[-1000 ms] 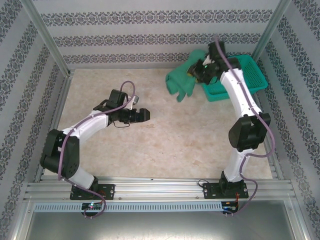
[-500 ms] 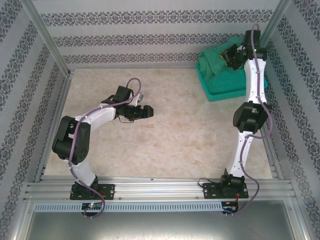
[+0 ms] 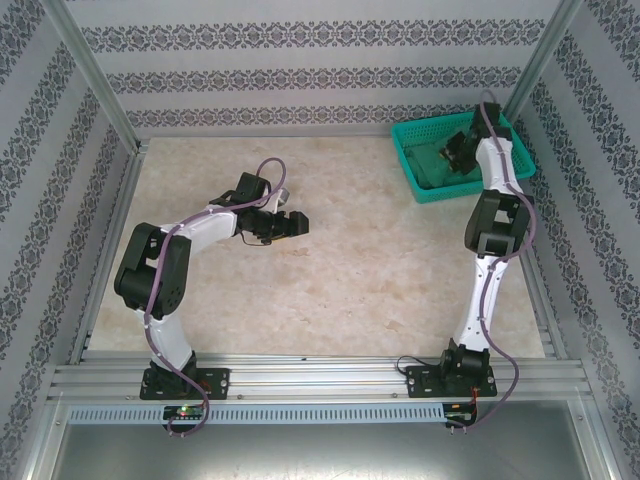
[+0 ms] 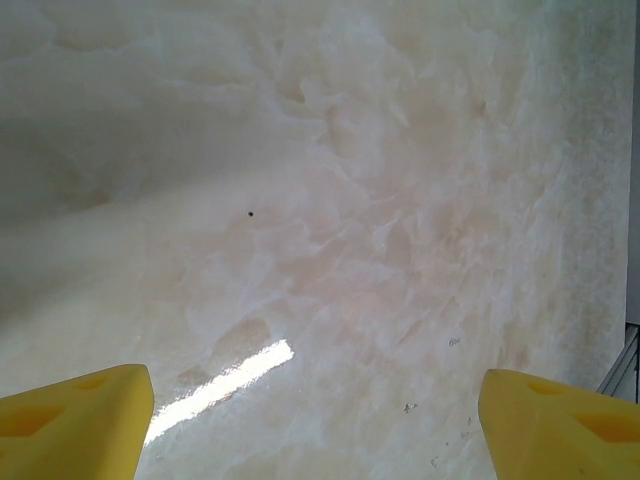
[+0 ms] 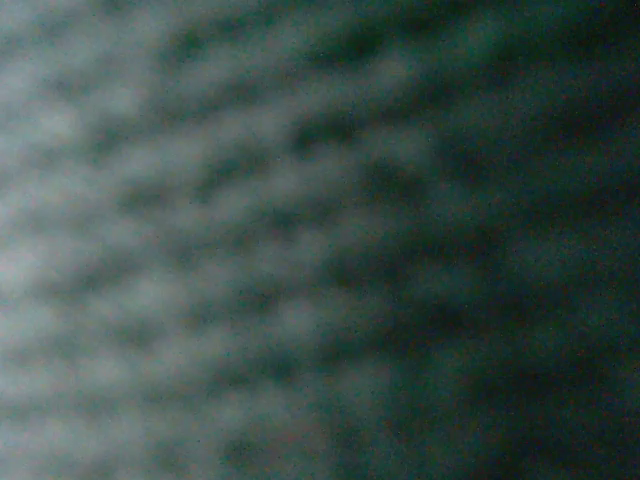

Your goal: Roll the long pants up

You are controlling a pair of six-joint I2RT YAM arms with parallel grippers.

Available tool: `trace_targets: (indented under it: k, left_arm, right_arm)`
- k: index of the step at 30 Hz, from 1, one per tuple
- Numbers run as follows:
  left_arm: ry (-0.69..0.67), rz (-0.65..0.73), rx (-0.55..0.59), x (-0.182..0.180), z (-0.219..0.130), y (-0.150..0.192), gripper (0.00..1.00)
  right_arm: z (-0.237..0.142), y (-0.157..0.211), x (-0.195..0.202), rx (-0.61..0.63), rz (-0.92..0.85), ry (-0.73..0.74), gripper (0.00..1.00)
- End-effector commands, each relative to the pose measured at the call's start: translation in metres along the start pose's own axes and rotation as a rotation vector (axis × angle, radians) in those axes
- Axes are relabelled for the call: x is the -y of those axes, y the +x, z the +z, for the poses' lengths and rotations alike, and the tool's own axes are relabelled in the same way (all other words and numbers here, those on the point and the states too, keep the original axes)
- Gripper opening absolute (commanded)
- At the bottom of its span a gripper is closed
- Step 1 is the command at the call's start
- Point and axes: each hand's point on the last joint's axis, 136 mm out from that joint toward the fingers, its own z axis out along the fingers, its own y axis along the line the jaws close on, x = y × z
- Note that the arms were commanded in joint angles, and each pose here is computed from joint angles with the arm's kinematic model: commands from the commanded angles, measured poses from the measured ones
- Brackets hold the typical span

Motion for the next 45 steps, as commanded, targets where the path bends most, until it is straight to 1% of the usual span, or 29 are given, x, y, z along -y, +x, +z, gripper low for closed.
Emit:
trace_targets:
  k: [1, 3, 4, 5, 8, 9, 11, 15, 18, 20, 22, 25, 27, 28, 30, 32, 33, 34, 35, 38, 39, 40, 42, 43, 45]
  left_arm:
    - [0.004, 0.022, 0.026, 0.004, -0.001, -0.006, 0.85]
    - [0.005, 0.023, 0.029, 0.004, -0.001, -0.004, 0.85]
    - [-0.004, 0.023, 0.033, 0.002, -0.002, -0.003, 0.85]
    - [-0.012, 0.028, 0.040, 0.000, -0.003, -0.003, 0.86]
    - [-0.066, 0.051, 0.069, -0.005, -0.010, -0.005, 0.91]
    - [-0.083, 0.066, 0.087, -0.006, -0.014, -0.007, 1.00]
    - [-0.146, 0.101, 0.143, -0.010, -0.026, -0.016, 1.00]
    - [-0.300, 0.163, 0.282, -0.016, -0.060, -0.038, 1.00]
    - [-0.530, 0.194, 0.476, -0.033, -0.109, -0.063, 1.00]
    - [-0.680, 0.200, 0.626, -0.046, -0.147, -0.077, 1.00]
    - [-0.771, 0.246, 0.708, -0.054, -0.169, -0.084, 1.00]
    - [-0.884, 0.386, 0.788, -0.062, -0.184, -0.089, 1.00]
    - [-0.997, 0.397, 0.830, -0.080, -0.200, -0.088, 1.00]
    - [-1.011, 0.366, 0.849, -0.092, -0.206, -0.087, 1.00]
    - [-0.937, 0.316, 0.846, -0.113, -0.201, -0.081, 1.00]
    - [-0.912, 0.281, 0.895, -0.134, -0.196, -0.073, 1.00]
    - [-0.912, 0.276, 0.942, -0.138, -0.198, -0.072, 1.00]
    - [-0.919, 0.261, 0.954, -0.139, -0.202, -0.069, 1.00]
    - [-0.915, 0.279, 0.964, -0.137, -0.205, -0.071, 1.00]
    - [-0.932, 0.316, 0.930, -0.139, -0.199, -0.074, 1.00]
    - [-0.895, 0.336, 0.916, -0.134, -0.194, -0.073, 1.00]
    - [-0.869, 0.351, 0.935, -0.130, -0.194, -0.070, 1.00]
    - [-0.883, 0.341, 0.984, -0.131, -0.203, -0.066, 1.00]
    - [-0.890, 0.342, 0.984, -0.136, -0.207, -0.064, 1.00]
    - [-0.945, 0.375, 0.915, -0.142, -0.208, -0.059, 1.00]
  right_arm:
    - [-0.026, -0.012, -0.001, 0.149, -0.041, 0.040, 0.11]
    - [-0.029, -0.006, 0.013, 0.169, -0.011, 0.078, 0.50]
    - [-0.032, -0.002, 0.018, 0.187, -0.010, 0.107, 0.91]
    - [-0.037, 0.000, 0.022, 0.202, -0.026, 0.137, 0.98]
    - [-0.057, 0.004, 0.022, 0.275, -0.129, 0.238, 0.98]
    - [-0.064, 0.006, 0.020, 0.306, -0.171, 0.274, 0.98]
    - [-0.082, 0.015, 0.009, 0.366, -0.279, 0.330, 0.98]
    - [-0.109, 0.045, -0.032, 0.443, -0.510, 0.334, 0.98]
    - [-0.135, 0.082, -0.068, 0.502, -0.700, 0.265, 0.98]
    - [-0.151, 0.116, -0.085, 0.538, -0.826, 0.196, 0.98]
    - [-0.165, 0.146, -0.094, 0.564, -0.916, 0.124, 0.98]
    - [-0.170, 0.191, -0.094, 0.604, -1.057, 0.062, 0.98]
    - [-0.166, 0.218, -0.091, 0.638, -1.187, 0.056, 0.98]
    - [-0.164, 0.228, -0.088, 0.650, -1.226, 0.066, 0.98]
    - [-0.159, 0.242, -0.076, 0.608, -1.235, 0.070, 0.98]
    - [-0.155, 0.250, -0.063, 0.563, -1.194, 0.035, 0.98]
    - [-0.155, 0.252, -0.059, 0.556, -1.185, 0.017, 0.98]
    - [-0.153, 0.257, -0.053, 0.543, -1.185, 0.002, 0.98]
    - [-0.152, 0.259, -0.047, 0.538, -1.188, 0.002, 0.98]
    - [-0.151, 0.257, -0.030, 0.533, -1.181, 0.026, 0.98]
    - [-0.151, 0.253, -0.025, 0.540, -1.164, 0.029, 0.97]
    - [-0.152, 0.248, -0.020, 0.551, -1.141, 0.029, 0.97]
    - [-0.153, 0.241, -0.013, 0.552, -1.113, 0.005, 0.97]
    - [-0.154, 0.238, -0.010, 0.550, -1.104, 0.003, 0.96]
    - [-0.157, 0.234, -0.006, 0.557, -1.104, 0.018, 0.95]
